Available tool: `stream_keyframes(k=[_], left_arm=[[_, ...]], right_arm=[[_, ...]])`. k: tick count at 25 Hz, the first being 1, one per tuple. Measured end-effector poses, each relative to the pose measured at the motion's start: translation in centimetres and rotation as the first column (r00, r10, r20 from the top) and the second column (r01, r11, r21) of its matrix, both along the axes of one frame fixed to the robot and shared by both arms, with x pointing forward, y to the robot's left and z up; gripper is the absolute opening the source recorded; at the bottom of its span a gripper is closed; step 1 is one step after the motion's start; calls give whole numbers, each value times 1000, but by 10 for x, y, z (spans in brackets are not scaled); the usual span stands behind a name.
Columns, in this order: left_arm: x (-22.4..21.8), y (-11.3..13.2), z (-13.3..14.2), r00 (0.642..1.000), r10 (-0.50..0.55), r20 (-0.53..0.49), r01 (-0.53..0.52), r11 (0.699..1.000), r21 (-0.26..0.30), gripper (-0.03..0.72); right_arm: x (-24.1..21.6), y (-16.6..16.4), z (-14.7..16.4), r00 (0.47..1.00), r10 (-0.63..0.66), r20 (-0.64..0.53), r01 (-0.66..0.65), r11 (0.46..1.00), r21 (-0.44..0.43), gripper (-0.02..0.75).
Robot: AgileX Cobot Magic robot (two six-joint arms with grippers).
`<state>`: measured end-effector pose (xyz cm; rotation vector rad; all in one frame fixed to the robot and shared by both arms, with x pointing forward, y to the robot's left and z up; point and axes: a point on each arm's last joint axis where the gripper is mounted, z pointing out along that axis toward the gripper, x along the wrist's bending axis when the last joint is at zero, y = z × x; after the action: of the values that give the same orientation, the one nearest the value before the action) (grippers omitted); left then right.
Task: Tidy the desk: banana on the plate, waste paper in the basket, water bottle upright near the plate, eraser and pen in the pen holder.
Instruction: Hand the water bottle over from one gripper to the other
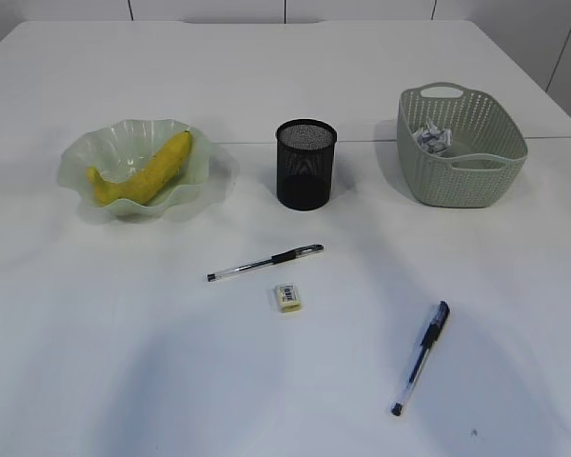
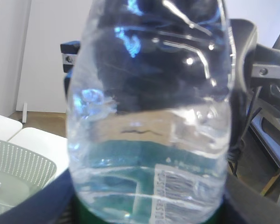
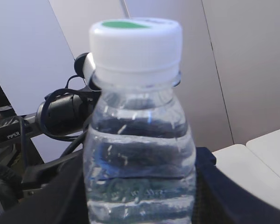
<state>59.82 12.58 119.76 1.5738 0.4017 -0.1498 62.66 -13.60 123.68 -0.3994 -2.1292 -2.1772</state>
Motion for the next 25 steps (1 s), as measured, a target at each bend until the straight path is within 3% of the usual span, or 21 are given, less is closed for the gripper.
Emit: stream_keyframes(k=[6,25], left_arm=[[0,0,0,1000,0,0,0,1000,0,410],[0,0,0,1000,4,4,-4,1000,6,386]], right_arm=[[0,0,0,1000,0,-8,0,1000,1,396],[1,0,0,992,-14,-125,16,1000,12,530]])
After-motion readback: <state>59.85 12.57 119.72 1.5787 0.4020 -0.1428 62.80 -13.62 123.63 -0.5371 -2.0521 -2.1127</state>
